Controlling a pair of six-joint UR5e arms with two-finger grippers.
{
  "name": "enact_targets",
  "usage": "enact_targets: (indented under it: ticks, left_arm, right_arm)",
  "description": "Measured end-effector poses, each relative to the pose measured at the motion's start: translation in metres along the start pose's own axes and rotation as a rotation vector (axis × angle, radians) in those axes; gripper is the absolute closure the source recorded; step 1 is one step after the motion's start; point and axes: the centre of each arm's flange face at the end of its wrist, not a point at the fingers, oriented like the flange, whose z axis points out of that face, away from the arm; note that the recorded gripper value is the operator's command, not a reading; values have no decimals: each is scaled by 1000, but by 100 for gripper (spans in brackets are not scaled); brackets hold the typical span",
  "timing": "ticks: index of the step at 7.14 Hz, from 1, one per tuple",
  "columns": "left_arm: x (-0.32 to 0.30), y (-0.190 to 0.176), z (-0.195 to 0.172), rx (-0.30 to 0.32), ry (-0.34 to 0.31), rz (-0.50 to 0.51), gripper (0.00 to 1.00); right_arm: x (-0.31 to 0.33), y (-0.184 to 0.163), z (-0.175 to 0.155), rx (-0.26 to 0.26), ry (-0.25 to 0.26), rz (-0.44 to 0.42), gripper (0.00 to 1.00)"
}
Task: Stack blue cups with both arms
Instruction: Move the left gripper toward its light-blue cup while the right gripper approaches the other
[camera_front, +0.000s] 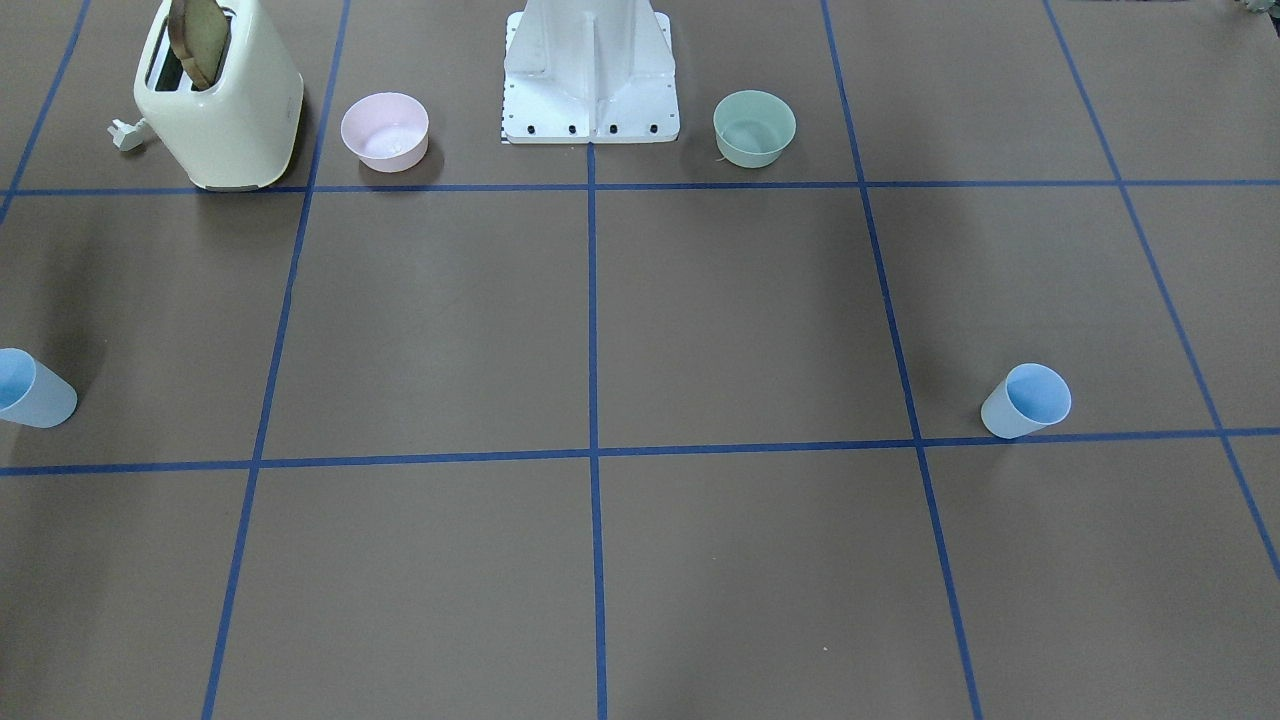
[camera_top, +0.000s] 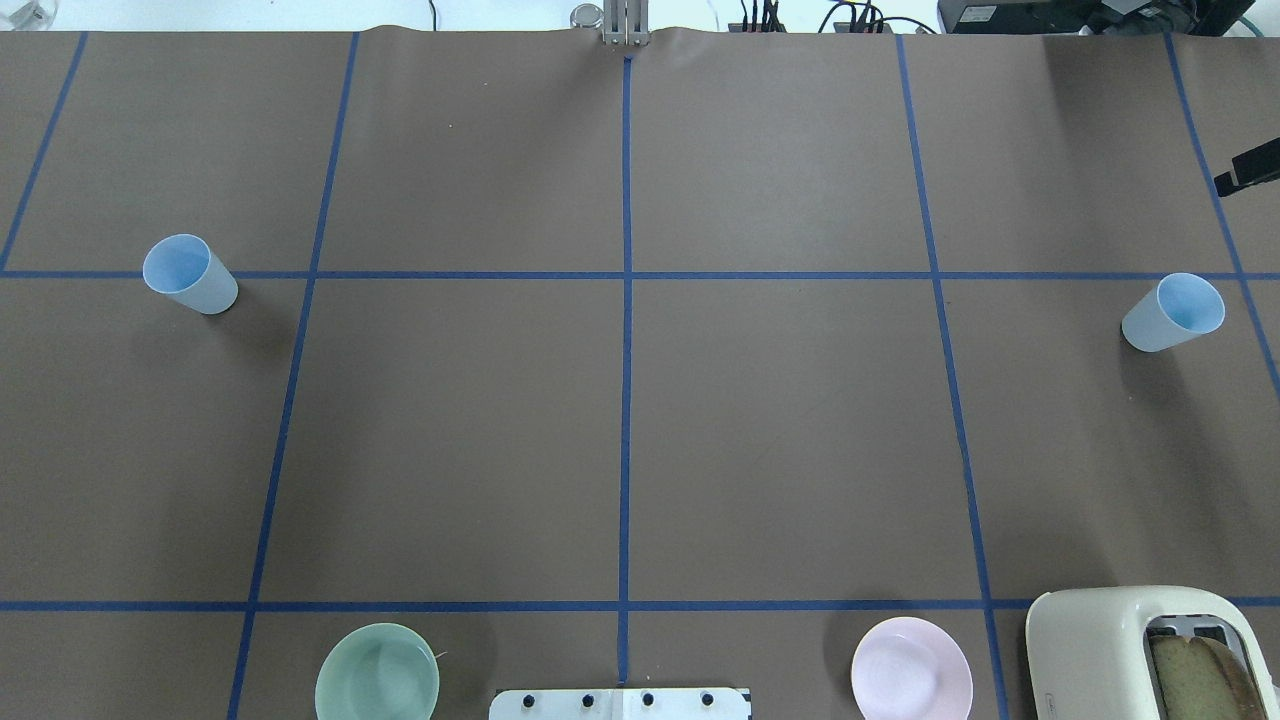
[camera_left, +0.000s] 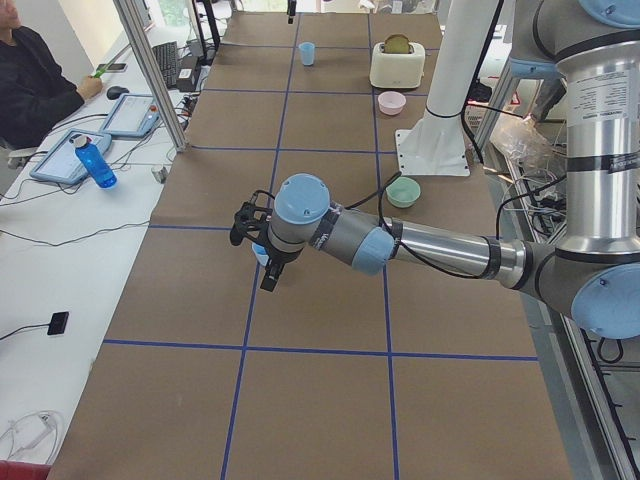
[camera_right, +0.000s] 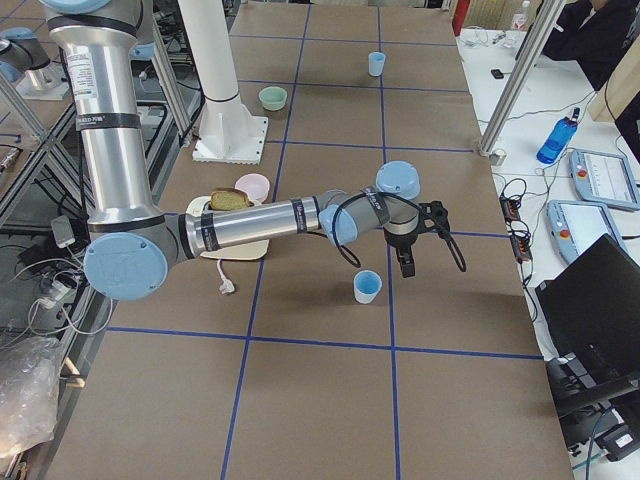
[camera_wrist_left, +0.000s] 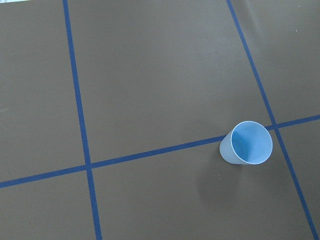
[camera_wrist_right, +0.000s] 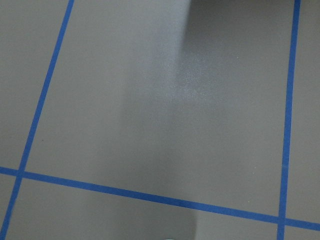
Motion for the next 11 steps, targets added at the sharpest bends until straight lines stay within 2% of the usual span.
enact_targets:
  ticks: [4, 5, 8, 11]
  left_arm:
    - [4, -2, 3, -3, 1, 3, 2]
    - [15, -12, 15, -19, 2, -9, 2]
    - [73, -55, 83, -81, -34, -51, 2]
    - [106, -91, 147, -136, -49, -11, 2]
  right_arm:
    - [0, -6, 1, 8, 20, -5, 0]
    - [6, 2, 5, -1, 26, 4, 0]
    - [12, 12, 8, 5, 27, 9, 0]
    - [18, 22, 13, -8, 25, 18, 0]
